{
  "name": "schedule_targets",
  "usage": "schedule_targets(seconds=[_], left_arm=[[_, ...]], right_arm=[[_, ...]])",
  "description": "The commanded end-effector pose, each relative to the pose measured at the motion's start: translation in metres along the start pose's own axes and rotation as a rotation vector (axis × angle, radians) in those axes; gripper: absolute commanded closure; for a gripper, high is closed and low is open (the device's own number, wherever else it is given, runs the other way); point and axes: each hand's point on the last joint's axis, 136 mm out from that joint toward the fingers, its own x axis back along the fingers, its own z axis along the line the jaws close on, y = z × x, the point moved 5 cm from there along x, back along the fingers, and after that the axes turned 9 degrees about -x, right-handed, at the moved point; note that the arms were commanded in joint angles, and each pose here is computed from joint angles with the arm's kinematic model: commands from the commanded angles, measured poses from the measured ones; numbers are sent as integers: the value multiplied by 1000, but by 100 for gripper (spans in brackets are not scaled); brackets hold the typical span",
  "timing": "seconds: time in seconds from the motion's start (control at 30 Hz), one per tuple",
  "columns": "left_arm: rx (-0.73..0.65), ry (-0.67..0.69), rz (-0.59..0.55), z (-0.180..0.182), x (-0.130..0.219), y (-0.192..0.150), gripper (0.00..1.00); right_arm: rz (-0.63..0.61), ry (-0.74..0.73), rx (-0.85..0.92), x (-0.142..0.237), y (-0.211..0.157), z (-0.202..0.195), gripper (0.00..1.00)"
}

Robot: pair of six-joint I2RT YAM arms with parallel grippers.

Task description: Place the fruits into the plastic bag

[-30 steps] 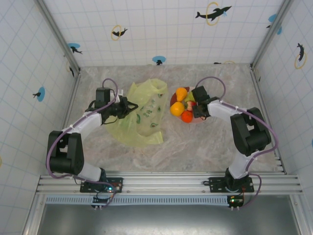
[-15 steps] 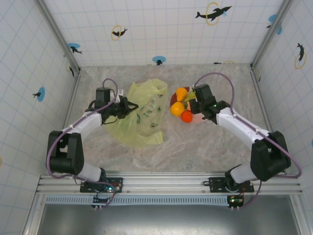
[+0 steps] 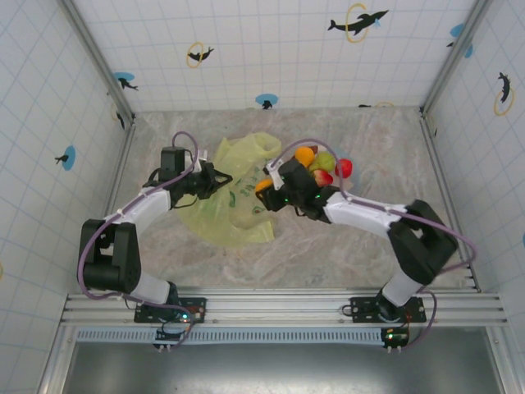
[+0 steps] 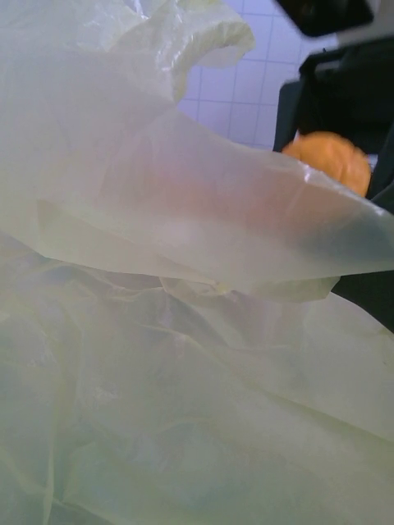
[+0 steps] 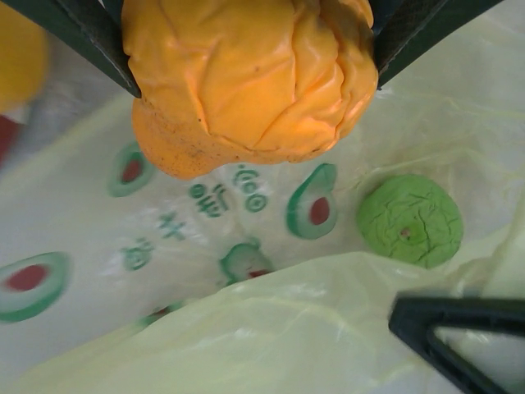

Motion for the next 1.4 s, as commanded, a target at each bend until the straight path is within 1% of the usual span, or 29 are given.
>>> schedule_targets(seconds=[0.0, 0.17, 0.5, 0.73, 1.07, 1.37], left_arm=[[0, -25, 8, 1, 1, -1, 100], [0, -27, 8, 1, 1, -2, 100], [0, -24, 6, 1, 1, -2, 100], [4, -23, 8, 2, 1, -3, 100], [7, -27, 11, 2, 1, -3, 100], [-1, -49, 8, -4, 3, -3, 100]], right_arm=[[-99, 106, -19, -19, 29, 22, 38], [-111, 146, -71, -46, 27, 26, 38], [-186, 141, -171, -73, 28, 20, 38], [-263, 143, -262, -83, 36, 19, 39], [-280, 127, -306, -100, 37, 23, 40], [-319, 83, -329, -92, 37, 16, 40]])
